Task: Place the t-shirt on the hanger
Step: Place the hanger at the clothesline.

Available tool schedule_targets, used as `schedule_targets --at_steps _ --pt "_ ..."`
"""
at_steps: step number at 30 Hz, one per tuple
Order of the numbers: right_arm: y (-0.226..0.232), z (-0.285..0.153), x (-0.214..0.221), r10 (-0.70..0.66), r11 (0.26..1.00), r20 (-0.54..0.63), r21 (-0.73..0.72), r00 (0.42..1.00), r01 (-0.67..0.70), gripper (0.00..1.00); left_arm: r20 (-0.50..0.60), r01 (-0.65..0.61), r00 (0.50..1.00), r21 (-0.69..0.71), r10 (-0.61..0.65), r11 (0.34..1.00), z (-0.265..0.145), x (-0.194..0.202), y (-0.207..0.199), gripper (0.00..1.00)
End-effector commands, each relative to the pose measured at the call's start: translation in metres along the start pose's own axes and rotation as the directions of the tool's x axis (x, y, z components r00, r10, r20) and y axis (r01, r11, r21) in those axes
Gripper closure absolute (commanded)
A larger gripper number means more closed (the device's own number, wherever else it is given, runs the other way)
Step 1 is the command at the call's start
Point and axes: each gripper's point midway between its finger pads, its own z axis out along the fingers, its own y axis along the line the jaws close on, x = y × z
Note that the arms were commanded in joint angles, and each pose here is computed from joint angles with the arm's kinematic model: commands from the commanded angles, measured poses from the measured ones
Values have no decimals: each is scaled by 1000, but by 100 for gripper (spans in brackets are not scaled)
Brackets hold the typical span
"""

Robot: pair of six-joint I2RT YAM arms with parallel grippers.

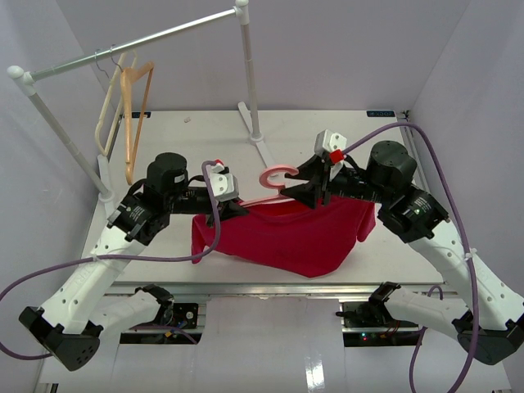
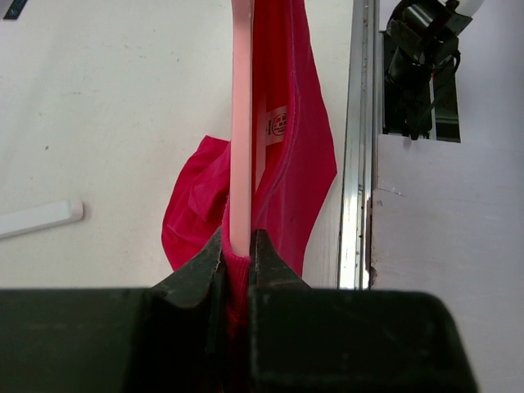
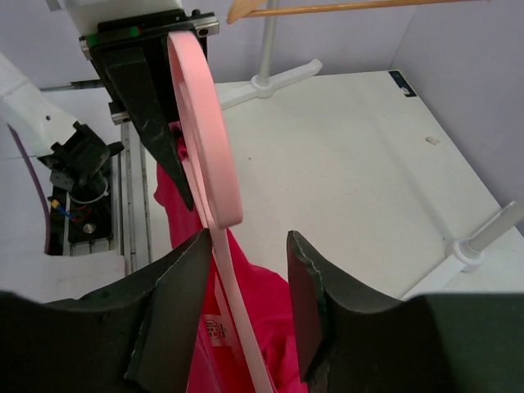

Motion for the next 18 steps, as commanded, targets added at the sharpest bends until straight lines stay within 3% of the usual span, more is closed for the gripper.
schedule_targets --at_steps 1,5,9,15,18 --pt "-28 -11 -17 -1 983 47 184 999 -7 36 -3 92 996 -87 -93 992 8 -1 20 100" --pt "-40 -20 -18 30 958 57 285 998 -45 22 -32 181 981 -202 -191 963 7 13 37 100" --pt "-55 -39 -26 46 907 97 412 994 -82 13 -8 281 952 -365 -305 888 -4 20 55 100" --pt "-58 -100 -61 -11 798 271 583 963 -155 11 22 414 865 -595 -501 689 -34 43 69 100" --pt "-49 -125 -77 -40 777 336 602 941 -182 10 39 406 822 -738 -568 538 -58 66 80 100"
